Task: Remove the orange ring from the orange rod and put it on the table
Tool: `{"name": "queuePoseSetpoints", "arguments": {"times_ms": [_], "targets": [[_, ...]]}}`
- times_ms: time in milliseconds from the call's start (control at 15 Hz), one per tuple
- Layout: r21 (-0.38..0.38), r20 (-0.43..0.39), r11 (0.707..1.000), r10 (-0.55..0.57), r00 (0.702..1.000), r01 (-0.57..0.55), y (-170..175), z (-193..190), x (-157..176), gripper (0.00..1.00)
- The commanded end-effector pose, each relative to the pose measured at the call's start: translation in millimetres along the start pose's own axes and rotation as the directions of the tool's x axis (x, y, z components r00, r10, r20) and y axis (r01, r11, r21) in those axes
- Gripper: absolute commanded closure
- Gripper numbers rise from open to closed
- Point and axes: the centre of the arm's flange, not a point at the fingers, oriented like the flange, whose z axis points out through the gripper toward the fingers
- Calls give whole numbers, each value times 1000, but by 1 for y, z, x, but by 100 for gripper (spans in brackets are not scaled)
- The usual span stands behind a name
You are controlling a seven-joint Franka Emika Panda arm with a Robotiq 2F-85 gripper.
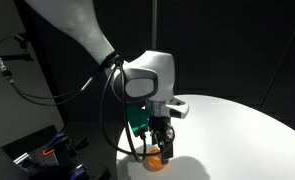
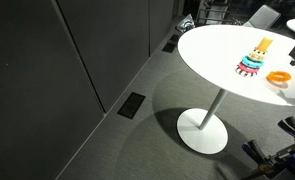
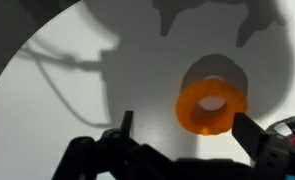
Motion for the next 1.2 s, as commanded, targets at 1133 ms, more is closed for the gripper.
{"name": "queuePoseSetpoints", "arguments": {"times_ms": [1133], "targets": [[188, 139, 934, -330, 934, 303, -40, -208, -36, 0]]}}
